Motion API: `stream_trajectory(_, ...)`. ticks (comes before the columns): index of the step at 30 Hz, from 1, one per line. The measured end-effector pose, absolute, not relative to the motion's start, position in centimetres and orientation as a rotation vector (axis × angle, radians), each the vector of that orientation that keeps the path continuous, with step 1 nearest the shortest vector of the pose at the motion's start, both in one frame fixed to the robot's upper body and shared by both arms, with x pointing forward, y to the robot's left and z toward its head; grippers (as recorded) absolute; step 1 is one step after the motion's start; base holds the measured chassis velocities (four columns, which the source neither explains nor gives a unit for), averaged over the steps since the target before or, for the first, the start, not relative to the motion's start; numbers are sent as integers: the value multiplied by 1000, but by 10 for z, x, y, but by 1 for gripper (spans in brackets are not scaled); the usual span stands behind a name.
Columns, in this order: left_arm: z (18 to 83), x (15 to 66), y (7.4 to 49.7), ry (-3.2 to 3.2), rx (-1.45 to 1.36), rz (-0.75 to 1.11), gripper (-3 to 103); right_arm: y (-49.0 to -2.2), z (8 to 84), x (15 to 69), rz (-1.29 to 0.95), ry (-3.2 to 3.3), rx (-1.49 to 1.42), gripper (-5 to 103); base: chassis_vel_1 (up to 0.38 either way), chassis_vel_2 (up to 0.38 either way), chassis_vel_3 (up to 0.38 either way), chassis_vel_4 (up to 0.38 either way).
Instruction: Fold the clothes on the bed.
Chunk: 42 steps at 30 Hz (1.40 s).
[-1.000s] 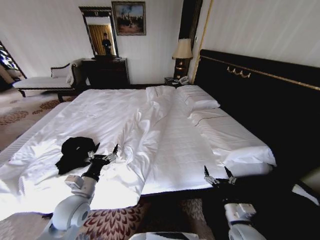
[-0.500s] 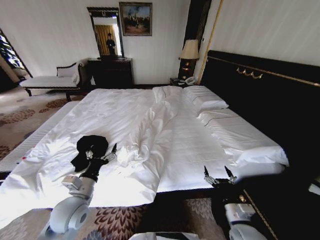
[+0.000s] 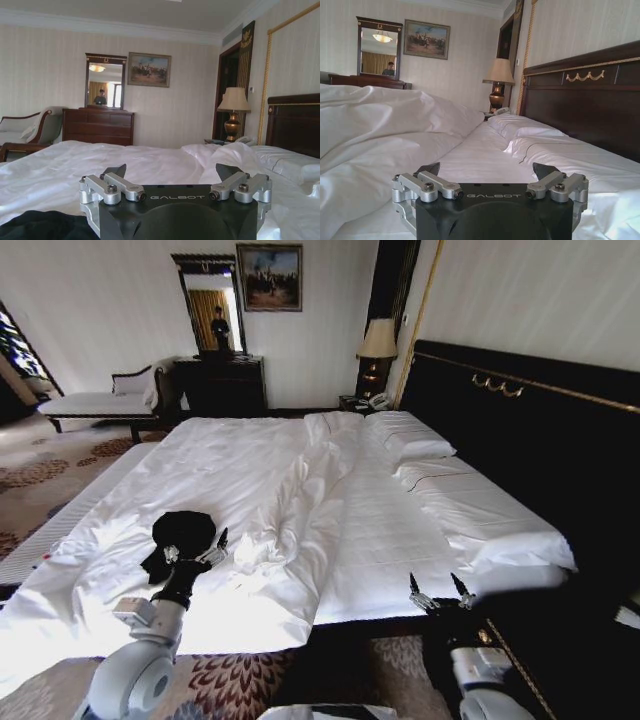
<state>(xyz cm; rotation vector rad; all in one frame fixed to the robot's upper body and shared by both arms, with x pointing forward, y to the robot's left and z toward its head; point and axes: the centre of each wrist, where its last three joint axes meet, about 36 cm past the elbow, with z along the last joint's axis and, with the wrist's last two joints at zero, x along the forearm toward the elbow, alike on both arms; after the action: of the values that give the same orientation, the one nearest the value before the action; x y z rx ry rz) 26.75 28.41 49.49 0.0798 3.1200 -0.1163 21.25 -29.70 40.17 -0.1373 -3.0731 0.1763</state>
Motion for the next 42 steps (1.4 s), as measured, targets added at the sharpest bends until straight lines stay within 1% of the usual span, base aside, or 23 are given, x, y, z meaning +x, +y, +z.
stream_trajectory(9, 488, 263, 276, 3155, 80, -132, 100, -291, 393, 210, 160, -3064, -136, 100, 171, 177, -179, -187)
stream_trajectory(31, 487, 270, 286, 3150, 58, -107, 100, -289, 398, 211, 119, -3076, -127, 100, 245, 246, -244, -246)
stream_trajectory(33, 487, 271, 286, 3151, 56, -106, 100, -287, 398, 212, 80, -3096, -125, 100, 240, 241, -264, -258)
stream_trajectory(35, 486, 271, 287, 3154, 52, -104, 100, -285, 398, 215, -9, -3110, -140, 100, 243, 238, -259, -215)
stream_trajectory(36, 486, 271, 287, 3154, 52, -104, 100, -285, 398, 215, -9, -3110, -140, 100, 247, 238, -259, -200)
stream_trajectory(39, 485, 271, 288, 3159, 40, -98, 100, -289, 409, 223, -206, -3103, -154, 100, 170, 148, -170, -174)
stream_trajectory(42, 484, 271, 288, 3163, 39, -95, 100, -291, 420, 229, -304, -3084, -144, 100, 76, 80, -61, -72)
